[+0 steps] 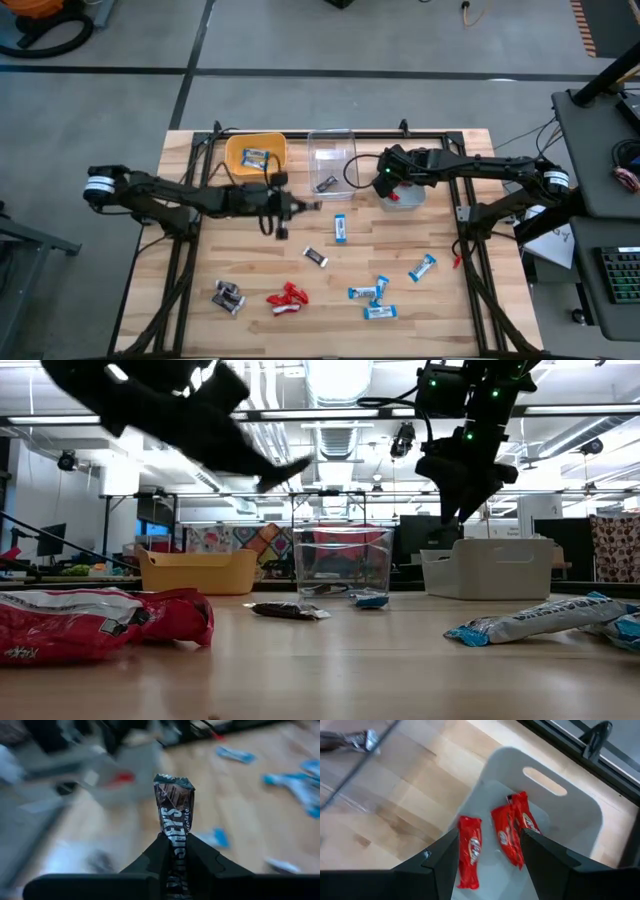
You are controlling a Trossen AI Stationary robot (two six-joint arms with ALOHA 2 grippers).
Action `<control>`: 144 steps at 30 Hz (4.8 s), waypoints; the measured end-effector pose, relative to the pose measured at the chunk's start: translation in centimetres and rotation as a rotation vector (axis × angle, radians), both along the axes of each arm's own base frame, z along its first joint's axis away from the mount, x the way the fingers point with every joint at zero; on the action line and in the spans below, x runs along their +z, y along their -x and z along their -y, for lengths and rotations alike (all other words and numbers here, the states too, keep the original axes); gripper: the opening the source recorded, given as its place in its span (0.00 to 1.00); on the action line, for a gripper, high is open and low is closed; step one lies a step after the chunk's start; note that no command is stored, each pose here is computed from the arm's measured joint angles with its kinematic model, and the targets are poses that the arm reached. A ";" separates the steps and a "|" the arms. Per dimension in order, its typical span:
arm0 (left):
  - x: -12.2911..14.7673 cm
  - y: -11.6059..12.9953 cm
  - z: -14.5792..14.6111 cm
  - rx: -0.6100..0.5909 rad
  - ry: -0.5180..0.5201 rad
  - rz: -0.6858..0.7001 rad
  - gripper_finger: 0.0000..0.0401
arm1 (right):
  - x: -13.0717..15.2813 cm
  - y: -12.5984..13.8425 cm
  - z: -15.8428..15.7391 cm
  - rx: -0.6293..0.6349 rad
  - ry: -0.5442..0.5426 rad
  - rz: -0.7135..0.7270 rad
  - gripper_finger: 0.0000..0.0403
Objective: Sort candy
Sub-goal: Put the brown chocolate into the transparent bin, then put the white chocolate into the yellow bin
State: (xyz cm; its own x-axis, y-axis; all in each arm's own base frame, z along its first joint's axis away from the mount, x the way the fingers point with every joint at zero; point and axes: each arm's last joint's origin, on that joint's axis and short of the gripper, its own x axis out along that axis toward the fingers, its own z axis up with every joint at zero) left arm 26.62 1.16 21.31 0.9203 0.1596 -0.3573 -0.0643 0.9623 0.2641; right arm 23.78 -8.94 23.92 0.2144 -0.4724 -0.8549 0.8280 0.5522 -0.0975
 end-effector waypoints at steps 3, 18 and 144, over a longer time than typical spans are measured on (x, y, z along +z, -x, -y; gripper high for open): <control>1.7 -0.9 -1.7 0.046 -0.059 0.036 0.09 | 0.1 -0.2 0.1 0.001 0.007 0.019 0.50; 1.4 -5.2 -11.3 0.226 -0.089 -0.133 0.09 | 0.0 -0.3 -0.5 0.048 -0.049 0.025 0.50; 3.1 2.9 -1.9 0.030 0.086 0.029 0.36 | -8.7 2.1 -21.8 1.063 -0.404 -0.560 0.03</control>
State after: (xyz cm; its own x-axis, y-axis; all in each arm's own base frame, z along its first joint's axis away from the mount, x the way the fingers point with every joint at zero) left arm 23.76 3.05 24.46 0.9256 0.1573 -0.3443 -0.1003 0.9790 0.1777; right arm 21.73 12.88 15.18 -0.1099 0.0249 -0.9936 -0.1404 0.9893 0.0403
